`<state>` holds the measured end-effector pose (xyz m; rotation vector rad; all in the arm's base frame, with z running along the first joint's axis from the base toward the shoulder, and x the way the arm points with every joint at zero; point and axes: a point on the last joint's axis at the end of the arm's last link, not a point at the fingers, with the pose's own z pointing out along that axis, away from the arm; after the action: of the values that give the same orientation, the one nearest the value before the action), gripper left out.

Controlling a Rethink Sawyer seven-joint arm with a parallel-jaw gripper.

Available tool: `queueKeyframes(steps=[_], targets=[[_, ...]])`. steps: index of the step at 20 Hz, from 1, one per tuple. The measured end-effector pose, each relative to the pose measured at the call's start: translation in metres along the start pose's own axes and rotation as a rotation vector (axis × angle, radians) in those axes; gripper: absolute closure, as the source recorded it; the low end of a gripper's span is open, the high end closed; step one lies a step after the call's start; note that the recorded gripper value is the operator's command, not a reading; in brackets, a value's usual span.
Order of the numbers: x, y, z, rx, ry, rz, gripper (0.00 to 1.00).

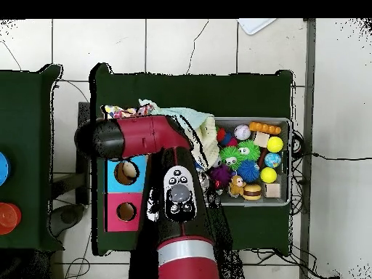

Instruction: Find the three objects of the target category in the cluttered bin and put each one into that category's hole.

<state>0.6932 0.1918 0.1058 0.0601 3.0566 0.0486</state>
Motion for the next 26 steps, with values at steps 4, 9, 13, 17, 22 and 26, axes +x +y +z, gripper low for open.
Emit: queueKeyframes(steps=[4, 9, 13, 17, 22, 26], targets=[[0.011, 0.000, 0.020, -0.006, 0.037, 0.010, 1.00], [0.011, 0.002, 0.024, -0.034, 0.070, 0.055, 1.00], [0.010, 0.001, 0.025, -0.063, 0.112, 0.105, 1.00], [0.008, 0.001, 0.036, -0.084, 0.135, 0.140, 1.00], [0.009, 0.003, 0.062, -0.082, 0.143, 0.141, 1.00], [0.005, 0.007, 0.083, -0.068, 0.115, 0.132, 1.00]])
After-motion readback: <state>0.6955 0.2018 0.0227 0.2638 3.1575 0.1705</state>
